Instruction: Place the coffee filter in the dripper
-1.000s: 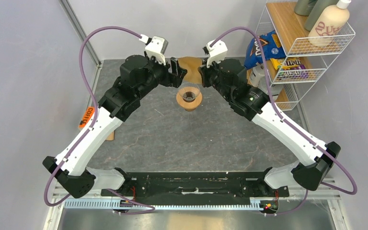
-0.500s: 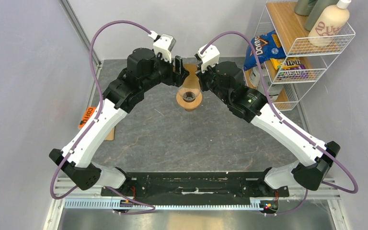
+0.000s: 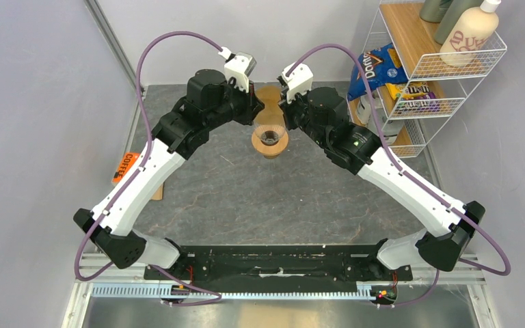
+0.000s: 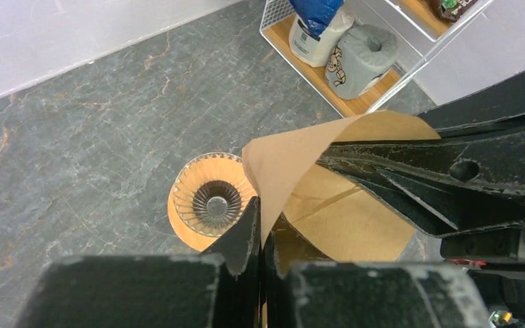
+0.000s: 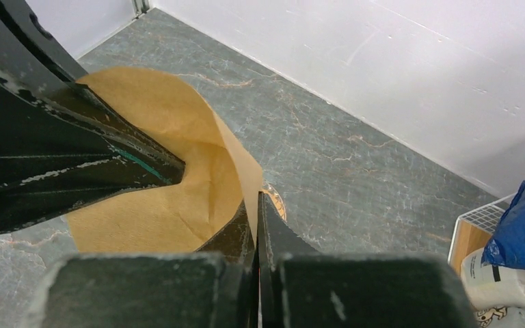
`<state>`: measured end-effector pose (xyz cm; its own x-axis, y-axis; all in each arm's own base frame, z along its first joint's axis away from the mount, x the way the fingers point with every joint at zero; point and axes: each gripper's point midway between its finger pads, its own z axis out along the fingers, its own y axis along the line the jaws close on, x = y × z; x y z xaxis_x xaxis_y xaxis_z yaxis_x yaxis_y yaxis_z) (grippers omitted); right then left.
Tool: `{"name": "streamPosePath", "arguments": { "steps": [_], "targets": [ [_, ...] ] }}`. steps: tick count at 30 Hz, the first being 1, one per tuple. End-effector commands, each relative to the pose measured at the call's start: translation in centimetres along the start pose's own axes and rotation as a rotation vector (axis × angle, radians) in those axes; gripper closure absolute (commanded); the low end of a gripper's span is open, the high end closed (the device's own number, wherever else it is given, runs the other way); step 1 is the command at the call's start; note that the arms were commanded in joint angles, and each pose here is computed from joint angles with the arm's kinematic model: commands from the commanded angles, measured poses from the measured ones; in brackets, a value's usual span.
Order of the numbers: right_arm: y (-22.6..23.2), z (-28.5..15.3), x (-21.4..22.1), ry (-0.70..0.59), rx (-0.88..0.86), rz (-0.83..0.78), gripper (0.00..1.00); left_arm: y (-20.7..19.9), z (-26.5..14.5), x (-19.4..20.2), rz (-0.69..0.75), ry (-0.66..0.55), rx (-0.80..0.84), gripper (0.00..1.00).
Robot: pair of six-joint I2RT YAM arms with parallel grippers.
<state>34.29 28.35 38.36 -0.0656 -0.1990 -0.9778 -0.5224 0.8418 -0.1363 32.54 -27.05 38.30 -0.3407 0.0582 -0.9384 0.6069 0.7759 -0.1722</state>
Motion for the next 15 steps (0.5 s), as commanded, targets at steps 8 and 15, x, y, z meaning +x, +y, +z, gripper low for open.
{"name": "streamPosePath", "arguments": {
  "steps": [8,15],
  "targets": [
    [-1.2,-0.7,-3.6,-0.136,0.068,0.252,0.51,0.4,-0.4,-1.9,-0.267,-0.129,-0.041,0.98],
    [-1.3,-0.7,-3.7,-0.142,0.086,0.323,0.38,1.1,-0.3,-2.9,-0.459,-0.216,-0.092,0.98]
  ]
}}
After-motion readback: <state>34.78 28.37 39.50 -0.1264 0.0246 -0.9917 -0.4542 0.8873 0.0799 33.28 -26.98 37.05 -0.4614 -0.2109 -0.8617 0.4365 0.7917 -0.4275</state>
